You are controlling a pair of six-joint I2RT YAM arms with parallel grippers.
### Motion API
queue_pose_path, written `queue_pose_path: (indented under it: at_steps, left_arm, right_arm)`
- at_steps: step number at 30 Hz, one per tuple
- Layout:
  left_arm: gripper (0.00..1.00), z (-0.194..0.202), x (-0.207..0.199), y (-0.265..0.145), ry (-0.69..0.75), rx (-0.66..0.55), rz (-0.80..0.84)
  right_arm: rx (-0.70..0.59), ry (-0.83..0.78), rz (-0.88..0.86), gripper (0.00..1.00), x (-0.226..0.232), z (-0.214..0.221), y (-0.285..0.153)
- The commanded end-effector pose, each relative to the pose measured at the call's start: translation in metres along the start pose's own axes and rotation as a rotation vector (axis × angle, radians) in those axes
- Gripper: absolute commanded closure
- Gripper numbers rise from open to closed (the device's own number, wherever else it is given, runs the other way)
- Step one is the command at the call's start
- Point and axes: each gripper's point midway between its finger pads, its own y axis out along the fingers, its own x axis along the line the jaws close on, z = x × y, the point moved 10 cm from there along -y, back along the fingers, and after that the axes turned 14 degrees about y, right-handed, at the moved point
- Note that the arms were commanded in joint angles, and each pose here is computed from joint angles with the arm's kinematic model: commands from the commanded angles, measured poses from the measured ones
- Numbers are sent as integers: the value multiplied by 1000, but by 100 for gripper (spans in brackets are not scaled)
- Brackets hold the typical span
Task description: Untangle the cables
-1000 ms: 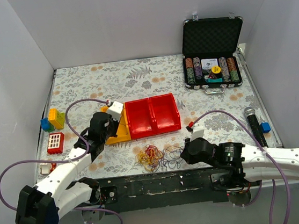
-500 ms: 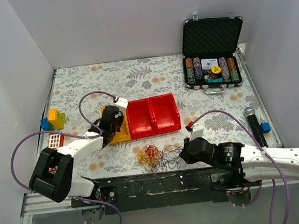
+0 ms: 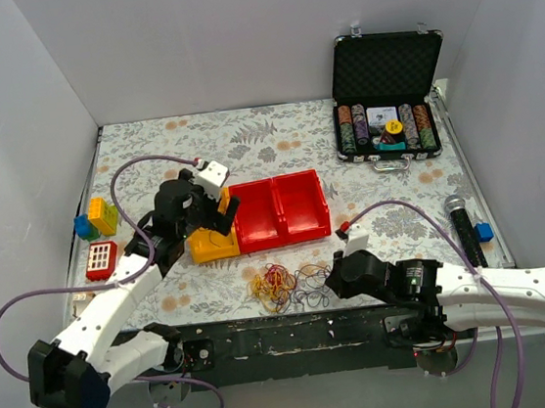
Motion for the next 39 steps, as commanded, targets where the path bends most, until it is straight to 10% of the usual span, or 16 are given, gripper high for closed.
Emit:
queue_pose_path:
  at_steps: [1, 16, 39]
  left_arm:
    - [2, -20, -12, -28, 24, -95, 254]
    - [2, -22, -112, -49, 8, -92, 953]
    - [26, -6, -128, -1, 219, -132, 852]
  right_arm:
    - [-29, 4, -51, 99, 15, -8, -1]
    - [-54, -13, -71, 99, 51, -23, 6]
    - [-4, -47, -103, 99, 57, -19, 10]
